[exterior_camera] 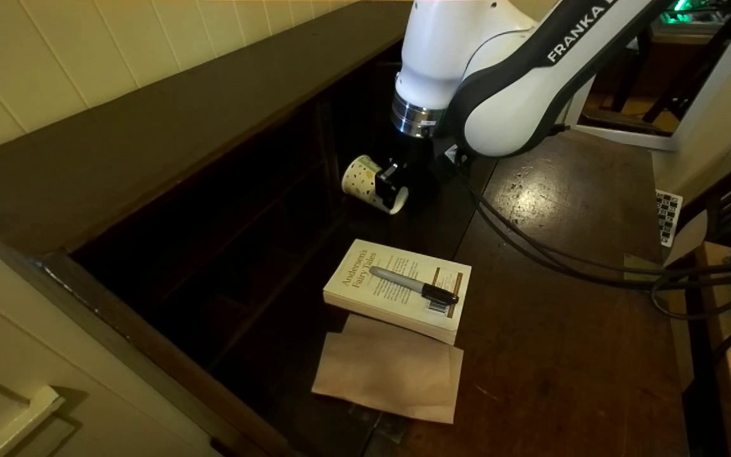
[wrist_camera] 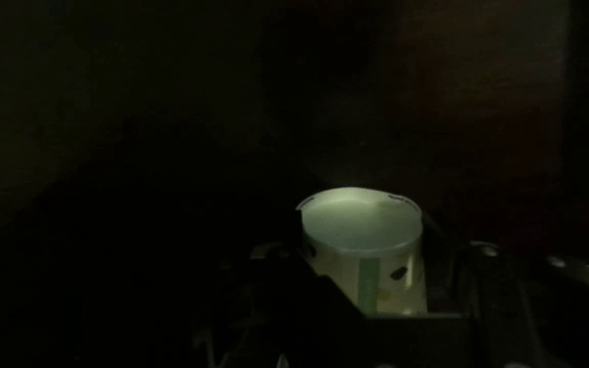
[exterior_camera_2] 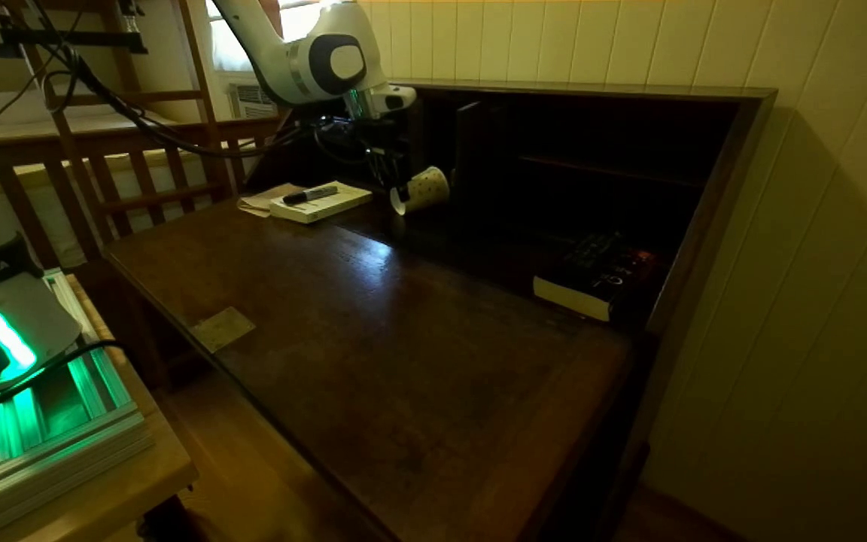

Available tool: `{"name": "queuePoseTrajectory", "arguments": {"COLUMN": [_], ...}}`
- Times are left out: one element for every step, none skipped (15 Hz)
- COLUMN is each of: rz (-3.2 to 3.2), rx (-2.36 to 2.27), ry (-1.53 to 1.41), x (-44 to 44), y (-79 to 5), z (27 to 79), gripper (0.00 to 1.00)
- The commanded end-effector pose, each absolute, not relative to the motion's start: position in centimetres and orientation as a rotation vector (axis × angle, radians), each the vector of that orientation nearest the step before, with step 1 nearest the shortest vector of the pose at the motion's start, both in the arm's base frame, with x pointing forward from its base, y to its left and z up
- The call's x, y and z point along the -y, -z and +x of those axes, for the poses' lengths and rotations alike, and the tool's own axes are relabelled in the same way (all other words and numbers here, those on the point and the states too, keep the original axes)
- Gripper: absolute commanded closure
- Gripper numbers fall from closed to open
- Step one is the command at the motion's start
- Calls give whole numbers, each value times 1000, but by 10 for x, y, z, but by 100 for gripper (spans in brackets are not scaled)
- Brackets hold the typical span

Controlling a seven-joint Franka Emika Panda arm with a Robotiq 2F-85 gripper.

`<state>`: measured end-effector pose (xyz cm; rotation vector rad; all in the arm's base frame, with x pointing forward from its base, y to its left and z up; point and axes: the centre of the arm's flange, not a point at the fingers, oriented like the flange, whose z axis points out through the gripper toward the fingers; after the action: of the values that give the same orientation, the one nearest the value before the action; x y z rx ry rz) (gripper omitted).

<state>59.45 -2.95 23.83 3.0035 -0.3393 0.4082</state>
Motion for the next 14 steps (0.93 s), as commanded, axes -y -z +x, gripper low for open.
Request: {"name": "queuePoseTrajectory", "arguments": {"rz": [2992,2984,2978,2973,2970,2966,2966,2965,2959,2957,2954,2952,2948,2947], "rx": [304,303,305,306,305,302,297,292,290,287,280,274,269,262], "ry": [-311,-290,-276,-262,-240,-219,-193,-167,-147,-124,-101,-83,-66,-56], "x": [25,24,24,23,21,20,18,16,13,11,7,5,1,-2], "y": [-249,-250,-251,-253,-254,-254,-255,-255,-256,-256,-256,-257,-257,-258], "z": [588,587,586,584,583,581,579,576,574,572,570,568,566,564], "gripper": [44,43,44,42,40,39,39,41,41,45,46,47,47,46]}}
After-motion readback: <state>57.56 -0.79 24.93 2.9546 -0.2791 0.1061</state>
